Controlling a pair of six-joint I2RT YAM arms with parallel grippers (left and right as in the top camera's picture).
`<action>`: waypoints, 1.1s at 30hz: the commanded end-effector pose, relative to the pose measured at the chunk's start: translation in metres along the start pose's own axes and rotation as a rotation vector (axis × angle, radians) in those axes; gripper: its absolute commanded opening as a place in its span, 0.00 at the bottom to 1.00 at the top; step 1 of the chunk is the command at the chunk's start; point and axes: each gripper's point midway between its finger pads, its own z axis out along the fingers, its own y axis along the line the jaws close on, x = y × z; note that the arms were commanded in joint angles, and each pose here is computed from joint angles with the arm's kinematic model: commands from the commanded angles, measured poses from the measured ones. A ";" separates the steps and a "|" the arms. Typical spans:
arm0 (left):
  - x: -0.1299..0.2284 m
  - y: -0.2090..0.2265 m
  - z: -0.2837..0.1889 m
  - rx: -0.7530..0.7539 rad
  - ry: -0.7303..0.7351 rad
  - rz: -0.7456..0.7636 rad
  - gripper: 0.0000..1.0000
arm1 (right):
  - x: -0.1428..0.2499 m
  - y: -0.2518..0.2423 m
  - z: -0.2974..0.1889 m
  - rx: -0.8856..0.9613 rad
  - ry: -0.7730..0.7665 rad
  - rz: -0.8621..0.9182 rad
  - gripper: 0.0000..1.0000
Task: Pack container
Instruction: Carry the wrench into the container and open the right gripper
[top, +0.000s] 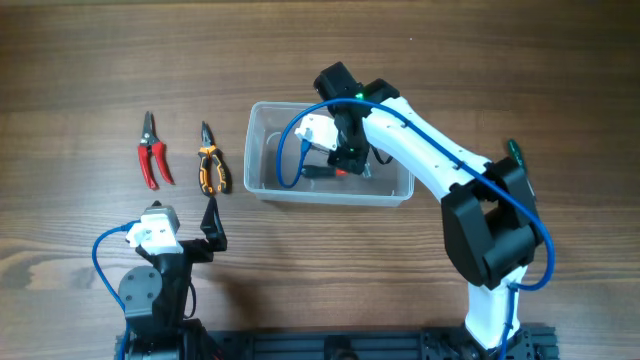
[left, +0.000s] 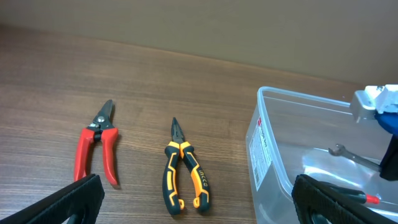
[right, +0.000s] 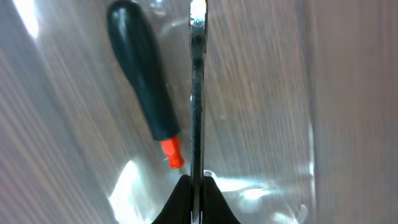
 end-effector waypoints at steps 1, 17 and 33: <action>0.001 -0.003 0.000 0.017 -0.003 -0.009 1.00 | -0.003 -0.019 0.000 0.058 -0.014 0.092 0.04; 0.001 -0.003 0.000 0.017 -0.003 -0.009 1.00 | 0.001 -0.013 0.000 -0.001 -0.029 0.111 0.12; 0.001 -0.003 0.000 0.017 -0.003 -0.009 1.00 | 0.099 -0.061 -0.174 0.310 -0.140 0.872 0.37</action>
